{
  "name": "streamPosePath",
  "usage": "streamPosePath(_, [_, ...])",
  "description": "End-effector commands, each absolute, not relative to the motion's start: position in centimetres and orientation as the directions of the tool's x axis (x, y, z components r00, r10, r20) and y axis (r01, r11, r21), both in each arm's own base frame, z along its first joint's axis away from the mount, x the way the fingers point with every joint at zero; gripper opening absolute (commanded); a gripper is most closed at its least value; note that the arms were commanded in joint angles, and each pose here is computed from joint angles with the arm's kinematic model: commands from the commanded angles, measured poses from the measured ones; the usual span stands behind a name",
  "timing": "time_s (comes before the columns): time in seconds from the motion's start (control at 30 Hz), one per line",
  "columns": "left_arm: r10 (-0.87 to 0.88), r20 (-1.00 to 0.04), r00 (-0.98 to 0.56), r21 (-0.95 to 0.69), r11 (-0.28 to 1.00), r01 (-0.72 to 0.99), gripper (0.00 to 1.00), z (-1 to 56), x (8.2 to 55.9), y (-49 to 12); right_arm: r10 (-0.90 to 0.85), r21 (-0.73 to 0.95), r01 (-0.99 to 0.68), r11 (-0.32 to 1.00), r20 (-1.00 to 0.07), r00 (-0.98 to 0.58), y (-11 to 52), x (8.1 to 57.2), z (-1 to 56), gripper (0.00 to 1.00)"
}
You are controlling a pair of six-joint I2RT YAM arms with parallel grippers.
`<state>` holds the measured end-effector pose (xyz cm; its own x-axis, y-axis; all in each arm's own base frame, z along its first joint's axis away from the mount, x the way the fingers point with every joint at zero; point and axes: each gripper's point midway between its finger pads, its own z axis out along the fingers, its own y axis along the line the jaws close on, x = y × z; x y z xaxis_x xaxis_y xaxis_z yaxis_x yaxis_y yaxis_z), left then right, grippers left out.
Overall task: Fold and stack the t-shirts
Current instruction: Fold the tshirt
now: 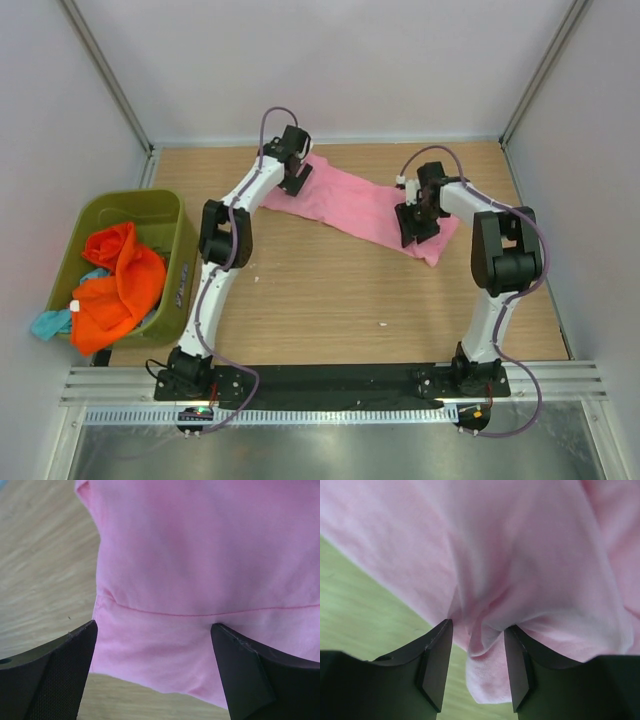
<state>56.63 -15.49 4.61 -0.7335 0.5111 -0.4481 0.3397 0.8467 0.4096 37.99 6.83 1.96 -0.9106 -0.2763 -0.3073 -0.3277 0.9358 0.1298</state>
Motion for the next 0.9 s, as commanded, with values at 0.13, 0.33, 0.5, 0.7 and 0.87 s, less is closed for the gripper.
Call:
streamPosePath(0.13, [0.567, -0.555, -0.609, 0.551, 0.799, 0.242, 0.98, 7.1, 62.5, -14.8, -0.320, 0.304, -0.352, 0.885, -0.152, -0.935, 13.7, 29.5, 2.3, 0.51])
streamPosePath(0.33, [0.441, -0.735, -0.516, 0.471, 0.878, 0.080, 0.98, 17.1, 62.3, -15.4, -0.390, 0.269, -0.471, 0.840, -0.303, -0.869, 15.3, 30.4, 7.5, 0.50])
streamPosePath(0.5, [0.458, -0.773, -0.439, 0.429, 0.887, 0.170, 0.99, 23.0, 56.7, -20.4, -0.333, 0.224, -0.480, 0.848, -0.479, -0.812, 13.9, 35.3, 13.7, 0.52])
streamPosePath(0.7, [0.391, -0.810, -0.436, 0.159, 0.863, 0.479, 1.00, 24.6, 47.4, -29.8, -0.188, 0.269, -0.412, 0.871, -0.592, -0.784, 11.5, 42.8, 16.2, 0.53])
streamPosePath(0.87, [0.306, -0.727, -0.614, -0.143, 0.808, 0.571, 1.00, 20.7, 42.3, -34.9, -0.102, 0.301, -0.386, 0.872, -0.660, -0.744, 9.8, 48.9, 17.1, 0.53])
